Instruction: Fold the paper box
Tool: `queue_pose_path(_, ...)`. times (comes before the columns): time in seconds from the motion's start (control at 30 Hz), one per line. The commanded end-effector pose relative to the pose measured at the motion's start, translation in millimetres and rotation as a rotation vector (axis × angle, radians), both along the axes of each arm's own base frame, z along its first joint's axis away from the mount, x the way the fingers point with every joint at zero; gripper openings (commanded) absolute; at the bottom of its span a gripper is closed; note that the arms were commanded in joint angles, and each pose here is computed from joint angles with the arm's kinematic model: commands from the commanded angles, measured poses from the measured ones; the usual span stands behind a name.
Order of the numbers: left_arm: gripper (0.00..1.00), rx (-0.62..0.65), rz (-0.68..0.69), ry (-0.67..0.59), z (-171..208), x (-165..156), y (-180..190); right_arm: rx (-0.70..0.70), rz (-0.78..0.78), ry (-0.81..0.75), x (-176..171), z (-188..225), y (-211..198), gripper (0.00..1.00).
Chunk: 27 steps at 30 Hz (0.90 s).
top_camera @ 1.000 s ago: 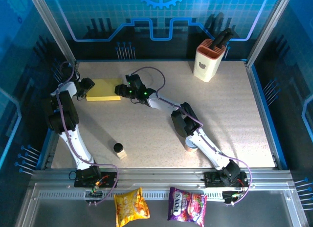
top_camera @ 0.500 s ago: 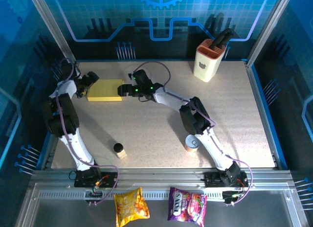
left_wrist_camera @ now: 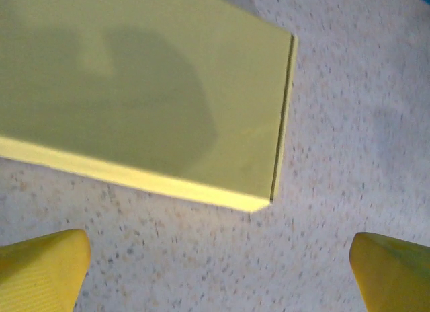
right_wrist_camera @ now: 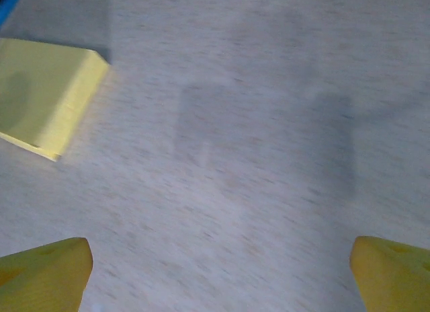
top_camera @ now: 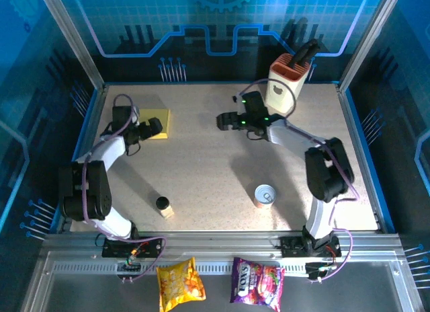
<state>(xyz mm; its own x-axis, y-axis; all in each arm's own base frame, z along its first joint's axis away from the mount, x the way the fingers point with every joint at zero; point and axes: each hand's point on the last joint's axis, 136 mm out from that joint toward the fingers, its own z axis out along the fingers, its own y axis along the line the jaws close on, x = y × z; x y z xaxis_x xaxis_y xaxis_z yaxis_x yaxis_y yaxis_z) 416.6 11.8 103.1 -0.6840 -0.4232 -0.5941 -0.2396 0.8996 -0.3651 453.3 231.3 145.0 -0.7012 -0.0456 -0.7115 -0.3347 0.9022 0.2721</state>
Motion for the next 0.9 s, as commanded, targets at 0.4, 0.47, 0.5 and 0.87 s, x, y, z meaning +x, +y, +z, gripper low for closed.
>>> queue_pose_path(0.4,1.00,0.326,-0.283,-0.430,8,-24,-46,-0.367,-0.319,-0.222,-48,-34,-222,0.99)
queue_pose_path(0.47,1.00,0.334,-0.298,-0.471,9,-21,-49,-0.285,-0.350,-0.268,-46,-39,-231,0.99)
queue_pose_path(0.5,1.00,0.338,-0.287,-0.480,7,-20,-47,-0.246,-0.359,-0.271,-46,-41,-234,0.99)
queue_pose_path(0.87,1.00,0.295,-0.210,-0.522,-7,-20,-29,-0.156,-0.278,-0.438,-55,-36,-210,0.99)
